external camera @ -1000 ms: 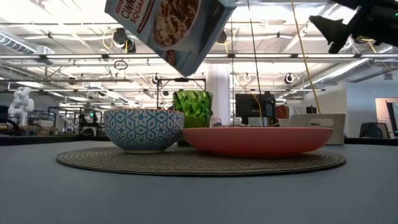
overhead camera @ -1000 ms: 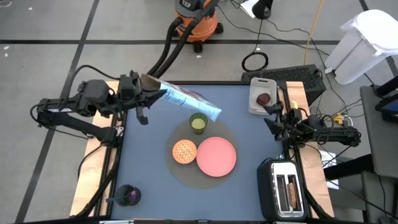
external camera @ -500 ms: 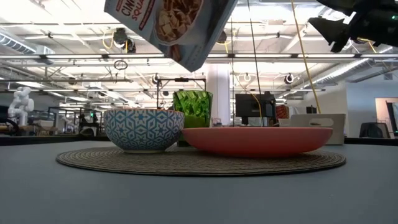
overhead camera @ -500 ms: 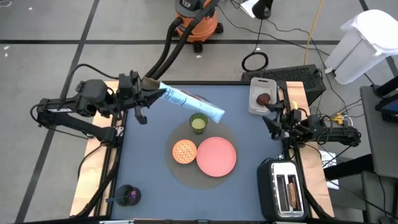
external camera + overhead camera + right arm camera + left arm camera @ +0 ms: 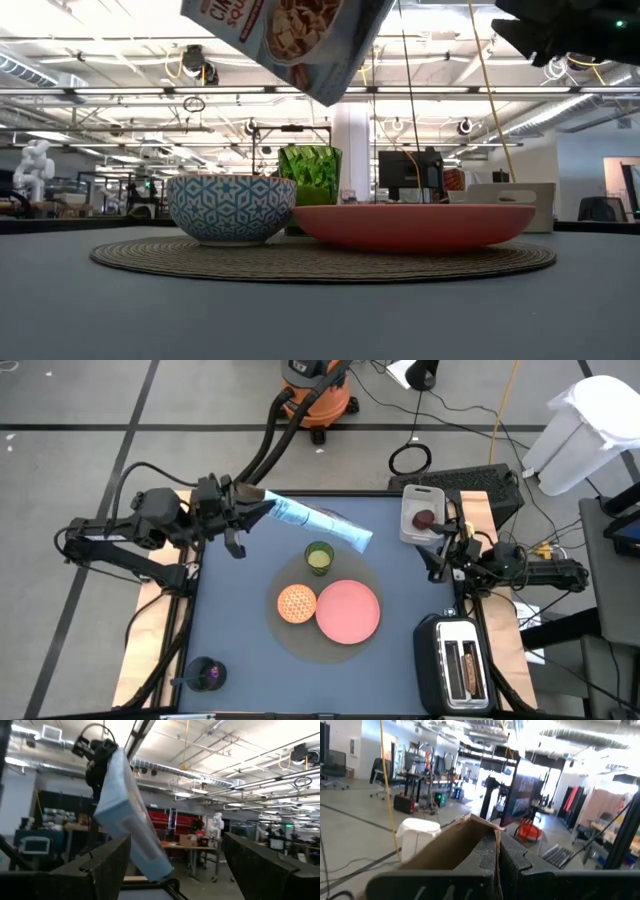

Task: Arrange a breakfast setting
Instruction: Pour the cereal from the blue cereal box into the orange bowl

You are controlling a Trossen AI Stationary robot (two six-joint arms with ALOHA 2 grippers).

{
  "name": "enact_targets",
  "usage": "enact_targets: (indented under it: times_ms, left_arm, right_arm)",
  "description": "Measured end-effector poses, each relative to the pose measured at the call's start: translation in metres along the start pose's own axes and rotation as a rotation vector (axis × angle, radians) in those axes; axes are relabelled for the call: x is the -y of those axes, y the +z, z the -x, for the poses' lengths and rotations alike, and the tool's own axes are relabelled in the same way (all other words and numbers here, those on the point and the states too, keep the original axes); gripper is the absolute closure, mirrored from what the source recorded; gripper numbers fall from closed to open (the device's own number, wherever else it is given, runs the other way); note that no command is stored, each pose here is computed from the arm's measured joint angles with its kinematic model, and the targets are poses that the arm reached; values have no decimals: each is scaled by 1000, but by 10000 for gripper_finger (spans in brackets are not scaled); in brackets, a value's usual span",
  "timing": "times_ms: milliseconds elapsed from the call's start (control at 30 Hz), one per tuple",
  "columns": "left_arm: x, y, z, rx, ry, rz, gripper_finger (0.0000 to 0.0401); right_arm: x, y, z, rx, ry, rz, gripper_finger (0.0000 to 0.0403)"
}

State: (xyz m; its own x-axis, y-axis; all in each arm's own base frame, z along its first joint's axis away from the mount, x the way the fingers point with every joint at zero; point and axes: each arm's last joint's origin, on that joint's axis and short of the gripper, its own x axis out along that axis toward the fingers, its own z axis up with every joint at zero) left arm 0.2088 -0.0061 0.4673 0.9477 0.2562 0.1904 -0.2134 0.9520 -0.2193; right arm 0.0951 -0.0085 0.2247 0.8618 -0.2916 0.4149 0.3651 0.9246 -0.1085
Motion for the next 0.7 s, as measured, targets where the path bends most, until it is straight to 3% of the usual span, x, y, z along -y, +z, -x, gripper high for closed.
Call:
enact_targets:
  times_ms: [233, 500, 700]
  left_arm:
    - [2, 0, -6, 37, -5, 12, 398]
    - [3, 1, -8, 56, -9, 19, 398]
    - [3, 1, -8, 59, -10, 20, 398]
  right_arm:
    - [-4, 7, -20, -76, -1, 61, 94]
    - [-7, -5, -36, -146, -53, 97, 94]
    - [-11, -12, -46, -127, 22, 97, 94]
